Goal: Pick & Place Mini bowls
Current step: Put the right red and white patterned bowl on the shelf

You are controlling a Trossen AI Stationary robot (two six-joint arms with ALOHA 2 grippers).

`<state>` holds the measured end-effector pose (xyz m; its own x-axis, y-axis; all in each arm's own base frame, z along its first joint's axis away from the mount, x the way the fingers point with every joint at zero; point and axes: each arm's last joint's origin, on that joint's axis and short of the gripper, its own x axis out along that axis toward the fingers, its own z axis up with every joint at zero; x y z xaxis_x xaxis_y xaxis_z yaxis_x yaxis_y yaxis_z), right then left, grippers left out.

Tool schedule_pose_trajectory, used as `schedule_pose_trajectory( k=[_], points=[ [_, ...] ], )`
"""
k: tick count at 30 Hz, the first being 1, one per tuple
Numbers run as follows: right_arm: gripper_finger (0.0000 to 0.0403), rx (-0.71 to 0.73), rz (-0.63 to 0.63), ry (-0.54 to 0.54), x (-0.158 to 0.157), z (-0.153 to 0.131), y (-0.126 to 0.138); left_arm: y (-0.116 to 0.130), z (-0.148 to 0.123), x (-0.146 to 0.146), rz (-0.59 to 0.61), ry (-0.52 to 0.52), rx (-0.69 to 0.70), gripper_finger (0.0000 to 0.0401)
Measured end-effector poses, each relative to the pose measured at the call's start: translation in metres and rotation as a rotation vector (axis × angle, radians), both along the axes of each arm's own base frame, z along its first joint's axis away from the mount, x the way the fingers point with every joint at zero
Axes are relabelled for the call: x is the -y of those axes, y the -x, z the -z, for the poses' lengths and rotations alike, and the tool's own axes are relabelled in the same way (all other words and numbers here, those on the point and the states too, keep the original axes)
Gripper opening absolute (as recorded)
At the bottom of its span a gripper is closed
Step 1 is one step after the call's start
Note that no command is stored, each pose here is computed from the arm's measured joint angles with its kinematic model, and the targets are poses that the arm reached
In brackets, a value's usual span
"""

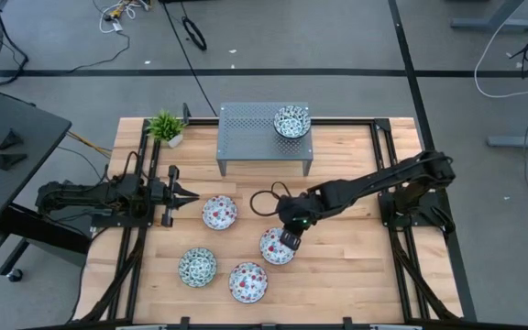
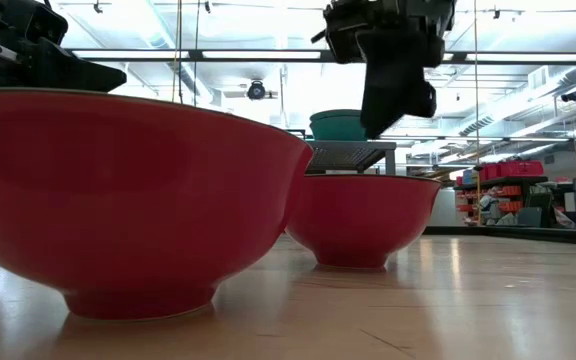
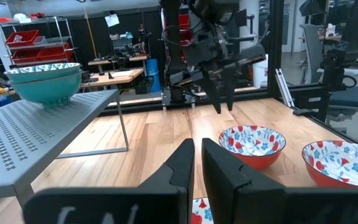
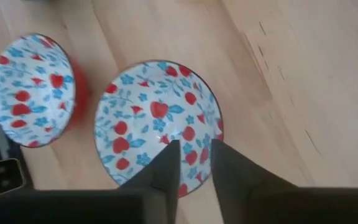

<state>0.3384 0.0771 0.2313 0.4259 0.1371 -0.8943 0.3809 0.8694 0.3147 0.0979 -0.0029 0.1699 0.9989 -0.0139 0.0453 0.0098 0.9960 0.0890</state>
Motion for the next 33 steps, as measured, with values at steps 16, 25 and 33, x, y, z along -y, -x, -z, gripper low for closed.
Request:
schedule_pose_trajectory(
  k=[16, 25, 33],
  points=[
    [0.0221, 0.043, -0.145, 0.105, -0.010, 0.024, 0.005, 0.000, 0.000, 0.000, 0.000, 0.000, -0.003, 0.0037],
    [0.0224, 0.082, -0.150, 0.162, -0.008, 0.038, 0.007, 0.000, 0.000, 0.000, 0.000, 0.000, -0.003, 0.0037],
    [0.0224, 0.099, -0.171, 0.184, -0.005, 0.051, 0.010, 0.000, 0.000, 0.000, 0.000, 0.000, -0.003, 0.0037]
  ],
)
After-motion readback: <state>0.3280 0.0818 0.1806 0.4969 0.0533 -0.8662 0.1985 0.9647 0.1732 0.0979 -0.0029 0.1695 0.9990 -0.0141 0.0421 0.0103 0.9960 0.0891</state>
